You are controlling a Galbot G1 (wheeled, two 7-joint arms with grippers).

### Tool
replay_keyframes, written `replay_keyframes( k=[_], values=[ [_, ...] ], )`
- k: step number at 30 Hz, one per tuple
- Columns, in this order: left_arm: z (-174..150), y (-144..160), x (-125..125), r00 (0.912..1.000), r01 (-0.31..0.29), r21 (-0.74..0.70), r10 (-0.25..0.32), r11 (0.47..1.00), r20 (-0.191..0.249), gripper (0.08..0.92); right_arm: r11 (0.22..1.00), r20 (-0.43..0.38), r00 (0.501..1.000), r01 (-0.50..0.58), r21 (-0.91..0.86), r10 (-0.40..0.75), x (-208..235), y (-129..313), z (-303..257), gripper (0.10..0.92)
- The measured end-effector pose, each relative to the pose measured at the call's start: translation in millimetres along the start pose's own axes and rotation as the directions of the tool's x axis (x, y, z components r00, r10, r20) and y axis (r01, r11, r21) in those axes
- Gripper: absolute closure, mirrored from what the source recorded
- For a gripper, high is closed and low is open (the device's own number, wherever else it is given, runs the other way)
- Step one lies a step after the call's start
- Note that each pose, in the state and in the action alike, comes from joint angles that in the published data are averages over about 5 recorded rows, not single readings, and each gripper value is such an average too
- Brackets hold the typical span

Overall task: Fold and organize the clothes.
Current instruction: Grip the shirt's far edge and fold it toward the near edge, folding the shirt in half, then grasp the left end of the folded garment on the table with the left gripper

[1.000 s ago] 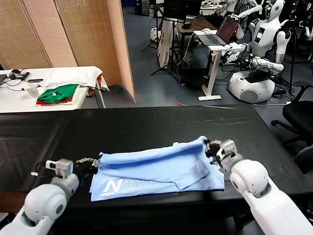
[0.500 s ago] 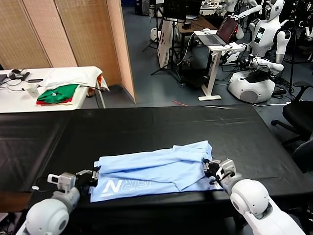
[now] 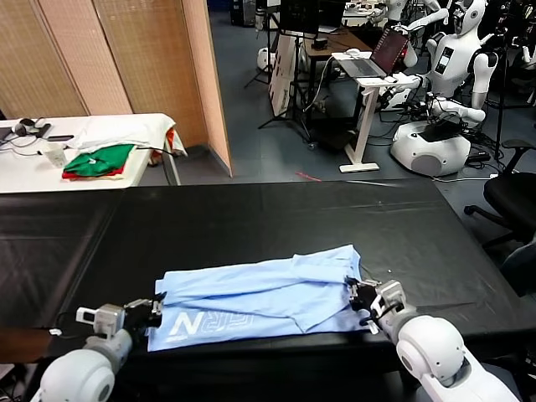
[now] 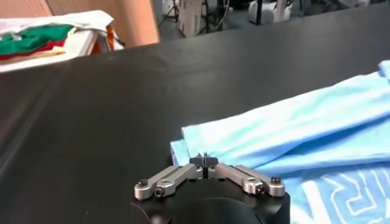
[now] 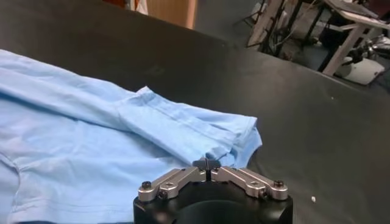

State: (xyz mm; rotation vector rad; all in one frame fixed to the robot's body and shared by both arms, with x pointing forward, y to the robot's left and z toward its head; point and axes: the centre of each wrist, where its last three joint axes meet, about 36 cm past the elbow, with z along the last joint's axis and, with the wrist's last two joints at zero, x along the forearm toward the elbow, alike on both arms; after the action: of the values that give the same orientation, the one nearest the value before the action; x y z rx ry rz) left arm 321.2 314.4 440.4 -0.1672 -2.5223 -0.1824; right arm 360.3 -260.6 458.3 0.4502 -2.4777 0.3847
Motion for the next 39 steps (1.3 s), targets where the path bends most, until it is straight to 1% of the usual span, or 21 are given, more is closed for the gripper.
replay_keyframes(
  k=[2, 4, 5, 6, 8, 9, 11, 12, 13, 15, 16, 18, 21, 22, 24, 28, 31, 34, 39],
  values=[
    [0.7, -1.3, 0.0, 1.0, -0.001, 0.003, 0.001, 1.0, 0.0, 0.851, 1.0, -0.008, 1.0, 0.002, -0.003, -0.002, 1.0, 2.6, 3.6, 0.879],
    [1.4, -2.8, 0.6, 1.0, -0.002, 0.005, 0.002, 1.0, -0.003, 0.851, 1.0, -0.011, 1.0, 0.002, -0.009, -0.002, 3.4, 3.8, 5.5, 0.858],
    [1.7, -3.6, 1.1, 1.0, -0.001, 0.006, 0.001, 1.0, -0.005, 0.851, 1.0, -0.01, 1.0, 0.001, -0.013, -0.001, 5.2, 3.8, 5.6, 0.83],
    [1.8, -4.5, 1.8, 1.0, 0.0, 0.006, 0.0, 1.0, -0.007, 0.851, 1.0, -0.007, 1.0, 0.0, -0.017, 0.0, 7.3, 3.5, 5.4, 0.784],
    [1.7, -5.9, 3.9, 0.9999, 0.006, 0.004, -0.006, 1.0, -0.011, 0.825, 1.0, 0.002, 1.0, 0.001, -0.031, -0.001, 12.4, 2.2, 4.1, 0.683],
    [1.5, -6.3, 5.2, 0.9999, 0.011, 0.003, -0.011, 1.0, -0.012, 0.793, 0.999, 0.007, 1.0, 0.001, -0.039, -0.001, 15.1, 1.2, 3.0, 0.608],
    [0.9, -6.8, 8.4, 0.9997, 0.022, 0.001, -0.022, 1.0, -0.012, 0.691, 0.998, 0.022, 1.0, 0.003, -0.059, -0.002, 20.8, -1.1, 0.0, 0.495],
    [0.4, -6.9, 10.3, 0.9995, 0.029, -0.001, -0.029, 1.0, -0.009, 0.634, 0.997, 0.033, 0.999, 0.004, -0.071, -0.002, 23.6, -2.8, -2.1, 0.419],
    [-0.4, -7.0, 12.5, 0.9993, 0.037, -0.003, -0.037, 0.999, -0.003, 0.559, 0.996, 0.044, 0.999, 0.004, -0.084, -0.001, 26.2, -4.9, -4.6, 0.362],
    [-2.3, -6.5, 17.4, 0.9985, 0.052, -0.006, -0.052, 0.999, 0.016, 0.445, 0.994, 0.067, 0.998, 0.0, -0.114, 0.008, 30.5, -10.6, -9.8, 0.251],
    [-3.7, -5.9, 19.9, 0.9978, 0.058, -0.004, -0.058, 0.998, 0.031, 0.389, 0.992, 0.078, 0.997, -0.007, -0.128, 0.017, 31.8, -13.7, -12.2, 0.206],
    [-7.0, -4.0, 23.1, 0.9959, 0.066, 0.008, -0.067, 0.998, 0.062, 0.278, 0.988, 0.089, 0.995, -0.033, -0.151, 0.047, 31.2, -19.7, -15.5, 0.148],
    [-12.0, -1.0, 22.2, 0.9931, 0.067, 0.042, -0.071, 0.997, 0.094, 0.141, 0.98, 0.09, 0.991, -0.085, -0.182, 0.103, 22.2, -27.6, -17.3, 0.12],
    [-13.6, 0.0, 20.4, 0.9928, 0.063, 0.059, -0.068, 0.996, 0.098, 0.117, 0.977, 0.087, 0.989, -0.1, -0.191, 0.118, 17.5, -29.9, -17.4, 0.118],
    [-16.9, 1.9, 15.0, 0.993, 0.044, 0.102, -0.055, 0.994, 0.104, 0.099, 0.971, 0.08, 0.987, -0.121, -0.204, 0.14, 7.2, -33.5, -16.9, 0.116],
    [-21.9, 5.2, -1.0, 0.9934, -0.007, 0.18, -0.014, 0.984, 0.114, 0.093, 0.964, 0.07, 0.986, -0.131, -0.233, 0.151, -14.8, -36.6, -14.0, 0.115],
    [-21.8, 6.4, -15.0, 0.9936, -0.03, 0.214, 0.006, 0.976, 0.113, 0.093, 0.958, 0.073, 0.987, -0.123, -0.26, 0.146, -30.9, -37.4, -13.2, 0.115],
    [-21.2, 8.1, -27.3, 0.9941, -0.038, 0.228, 0.014, 0.973, 0.107, 0.093, 0.952, 0.073, 0.987, -0.116, -0.284, 0.142, -47.3, -37.8, -14.6, 0.115],
    [-20.7, 15.9, -42.6, 0.996, -0.025, 0.237, 0.004, 0.971, 0.09, 0.093, 0.942, 0.065, 0.988, -0.114, -0.315, 0.141, -71.1, -38.6, -16.1, 0.115]
  ],
)
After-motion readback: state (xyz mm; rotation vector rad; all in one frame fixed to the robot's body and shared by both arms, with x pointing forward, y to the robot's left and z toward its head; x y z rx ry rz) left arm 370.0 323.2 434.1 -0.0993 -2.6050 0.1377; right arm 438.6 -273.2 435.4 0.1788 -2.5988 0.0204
